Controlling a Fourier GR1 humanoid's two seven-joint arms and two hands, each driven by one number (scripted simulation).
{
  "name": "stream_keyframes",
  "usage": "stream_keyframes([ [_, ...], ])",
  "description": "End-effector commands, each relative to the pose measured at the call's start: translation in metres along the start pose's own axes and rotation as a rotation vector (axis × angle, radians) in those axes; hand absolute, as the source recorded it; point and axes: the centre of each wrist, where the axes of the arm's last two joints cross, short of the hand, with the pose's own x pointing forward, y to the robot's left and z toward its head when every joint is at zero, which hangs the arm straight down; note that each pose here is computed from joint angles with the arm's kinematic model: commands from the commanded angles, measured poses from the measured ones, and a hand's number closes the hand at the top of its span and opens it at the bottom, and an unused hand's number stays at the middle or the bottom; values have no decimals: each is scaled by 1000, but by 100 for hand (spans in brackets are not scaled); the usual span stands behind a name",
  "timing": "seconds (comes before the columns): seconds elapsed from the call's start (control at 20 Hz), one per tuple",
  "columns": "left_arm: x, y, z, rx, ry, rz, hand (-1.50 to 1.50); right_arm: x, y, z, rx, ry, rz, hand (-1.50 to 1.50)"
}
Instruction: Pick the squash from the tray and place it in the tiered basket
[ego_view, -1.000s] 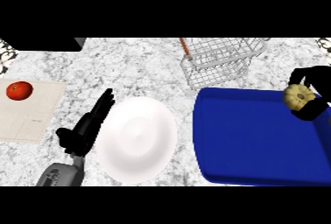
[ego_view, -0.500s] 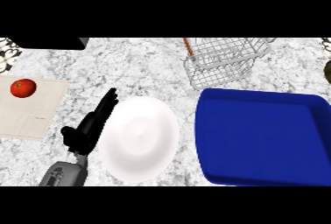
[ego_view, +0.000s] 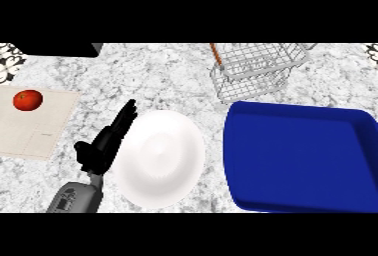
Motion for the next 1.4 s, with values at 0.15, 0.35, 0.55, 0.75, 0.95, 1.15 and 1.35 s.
stream_keyframes([
  [0.15, -8, 6, 5, 10, 15, -2, 0, 72, -10, -59, 62, -19, -46, 150],
  [0.35, -3, 0, -2, 7, -5, -4, 0, 97, 28, -99, 88, 0, -80, 150],
  [0.55, 12, 1, -7, -10, 2, -8, 0, 108, 60, -119, 134, -5, -51, 150],
  [0.75, -3, 12, 1, 28, 9, -18, 0, 140, 85, -141, 168, -7, -53, 150],
  [0.95, 5, 27, 6, 19, 11, -11, 0, 156, 112, -155, 210, -24, -71, 150],
  [1.15, 5, 4, 12, 0, 5, -3, 0, 133, 167, -156, 216, -35, -89, 150],
  [1.35, -2, -3, 24, 24, 24, 19, 0, 161, 151, -164, 273, -38, -136, 150],
])
